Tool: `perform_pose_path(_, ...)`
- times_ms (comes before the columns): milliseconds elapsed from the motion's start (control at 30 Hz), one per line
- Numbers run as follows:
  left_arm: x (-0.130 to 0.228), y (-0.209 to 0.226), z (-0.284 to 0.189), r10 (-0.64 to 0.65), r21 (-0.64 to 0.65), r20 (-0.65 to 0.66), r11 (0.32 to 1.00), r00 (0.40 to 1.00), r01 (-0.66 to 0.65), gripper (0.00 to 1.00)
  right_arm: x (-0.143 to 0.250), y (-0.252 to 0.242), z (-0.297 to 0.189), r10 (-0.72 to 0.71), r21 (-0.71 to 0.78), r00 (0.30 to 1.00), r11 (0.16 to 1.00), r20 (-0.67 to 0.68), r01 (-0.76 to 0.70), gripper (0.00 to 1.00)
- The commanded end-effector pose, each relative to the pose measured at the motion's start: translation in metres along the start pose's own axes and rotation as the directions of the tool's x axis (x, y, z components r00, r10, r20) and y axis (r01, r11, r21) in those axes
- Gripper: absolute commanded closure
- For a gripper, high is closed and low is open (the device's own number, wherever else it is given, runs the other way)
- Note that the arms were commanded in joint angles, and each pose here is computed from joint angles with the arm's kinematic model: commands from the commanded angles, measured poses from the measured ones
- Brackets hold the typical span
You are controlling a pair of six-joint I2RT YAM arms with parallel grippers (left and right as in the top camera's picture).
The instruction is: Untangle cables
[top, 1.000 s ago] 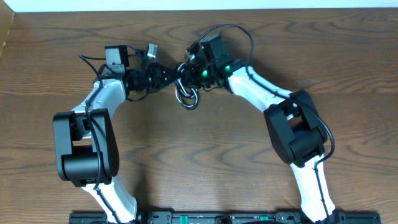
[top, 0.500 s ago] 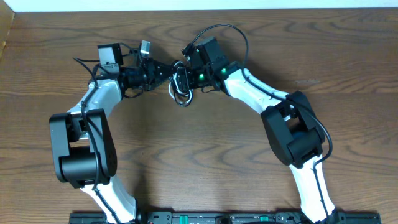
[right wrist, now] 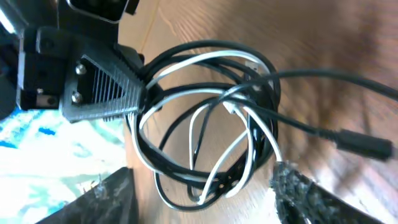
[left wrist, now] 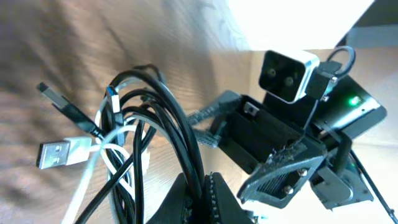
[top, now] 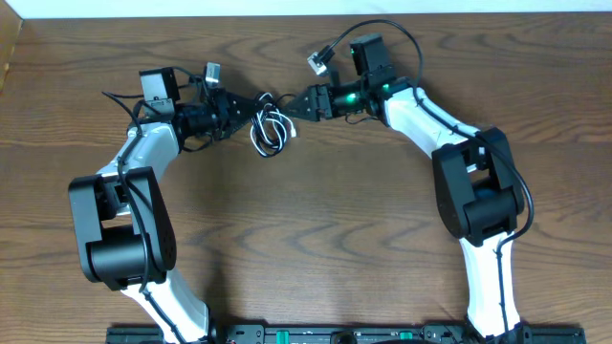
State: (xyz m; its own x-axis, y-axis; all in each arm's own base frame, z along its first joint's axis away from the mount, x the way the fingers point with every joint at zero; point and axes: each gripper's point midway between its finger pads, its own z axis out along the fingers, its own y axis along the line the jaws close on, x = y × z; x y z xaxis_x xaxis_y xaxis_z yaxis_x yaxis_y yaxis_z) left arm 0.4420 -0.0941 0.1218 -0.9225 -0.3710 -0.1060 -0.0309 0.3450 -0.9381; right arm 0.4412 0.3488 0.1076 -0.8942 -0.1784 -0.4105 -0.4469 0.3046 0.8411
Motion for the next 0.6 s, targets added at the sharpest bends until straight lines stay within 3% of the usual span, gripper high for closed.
perform_pose_path(0, -0.005, 0.025, -0.007, -0.12, -0.154, 0.087, 0.979, 0.989, 0.132, 0.93, 0.009, 0.009, 0.0, 0.09, 0.006, 0.995, 0.996, -0.035, -0.09, 0.42)
perform_pose_path(67, -0.006, 0.045, -0.012, -0.212, -0.237, 0.151, 0.941, 0.966, 0.244, 0.92, 0.018, -0.001, 0.001, 0.191, 0.07, 0.98, 0.98, -0.046, -0.188, 0.52)
perform_pose_path(133, -0.008, 0.055, -0.015, -0.326, -0.261, 0.219, 0.888, 0.919, 0.378, 0.92, 0.027, -0.007, 0.003, 0.252, 0.118, 0.966, 0.963, -0.056, -0.244, 0.71)
perform_pose_path(167, -0.007, 0.059, -0.016, -0.408, -0.257, 0.254, 0.845, 0.877, 0.468, 0.92, 0.03, -0.01, 0.004, 0.281, 0.14, 0.958, 0.952, -0.058, -0.271, 0.78)
perform_pose_path(267, -0.002, 0.068, -0.019, -0.584, -0.232, 0.326, 0.713, 0.743, 0.662, 0.93, 0.041, -0.015, 0.009, 0.371, 0.203, 0.927, 0.913, -0.057, -0.353, 0.87)
perform_pose_path(300, -0.002, 0.07, -0.02, -0.596, -0.232, 0.339, 0.697, 0.728, 0.678, 0.93, 0.045, -0.015, 0.012, 0.41, 0.22, 0.91, 0.894, -0.053, -0.39, 0.87)
perform_pose_path(333, -0.003, 0.073, -0.022, -0.589, -0.238, 0.354, 0.694, 0.726, 0.679, 0.92, 0.048, -0.013, 0.015, 0.449, 0.225, 0.892, 0.875, -0.051, -0.428, 0.77)
perform_pose_path(400, -0.005, 0.079, -0.025, -0.574, -0.256, 0.387, 0.684, 0.721, 0.683, 0.93, 0.052, -0.009, 0.021, 0.491, 0.228, 0.87, 0.854, -0.054, -0.467, 0.72)
perform_pose_path(567, -0.006, 0.091, -0.032, -0.551, -0.291, 0.447, 0.655, 0.705, 0.697, 0.92, 0.058, -0.001, 0.035, 0.493, 0.241, 0.868, 0.851, -0.064, -0.466, 0.58)
